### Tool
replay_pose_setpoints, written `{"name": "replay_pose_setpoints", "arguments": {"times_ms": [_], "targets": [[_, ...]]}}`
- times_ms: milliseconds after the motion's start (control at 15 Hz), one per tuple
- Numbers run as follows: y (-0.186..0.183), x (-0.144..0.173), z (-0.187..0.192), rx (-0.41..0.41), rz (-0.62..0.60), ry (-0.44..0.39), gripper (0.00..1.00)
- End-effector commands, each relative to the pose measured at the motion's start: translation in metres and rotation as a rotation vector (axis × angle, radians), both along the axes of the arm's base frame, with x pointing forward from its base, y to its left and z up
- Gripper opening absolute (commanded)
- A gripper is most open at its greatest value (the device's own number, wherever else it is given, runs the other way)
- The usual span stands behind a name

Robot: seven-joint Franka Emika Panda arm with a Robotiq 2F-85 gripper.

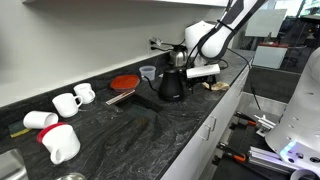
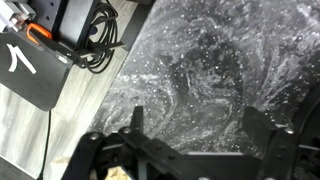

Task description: Put the three brown papers on the left side of the counter in the left trash chute

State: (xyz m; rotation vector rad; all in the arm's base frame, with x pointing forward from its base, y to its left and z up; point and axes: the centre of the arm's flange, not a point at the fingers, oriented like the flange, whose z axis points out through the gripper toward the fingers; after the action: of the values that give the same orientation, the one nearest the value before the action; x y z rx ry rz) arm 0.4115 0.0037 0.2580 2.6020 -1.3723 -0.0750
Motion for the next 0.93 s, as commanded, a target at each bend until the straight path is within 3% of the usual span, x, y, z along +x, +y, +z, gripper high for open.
{"name": "replay_pose_setpoints", "arguments": {"times_ms": [0,333,533,867], "targets": [[-0.002,-0.02,0.017,0.048,0.057,0.003,1.0],[-0.025,-0.052,0.024,0.077,0.031,0.031,1.0],[-0.058,-0.056,0.03,0.025,-0.132,-0.032,1.0],[-0.103,-0.038,0.027,0.026,-0.455,-0.092,1.0]]}}
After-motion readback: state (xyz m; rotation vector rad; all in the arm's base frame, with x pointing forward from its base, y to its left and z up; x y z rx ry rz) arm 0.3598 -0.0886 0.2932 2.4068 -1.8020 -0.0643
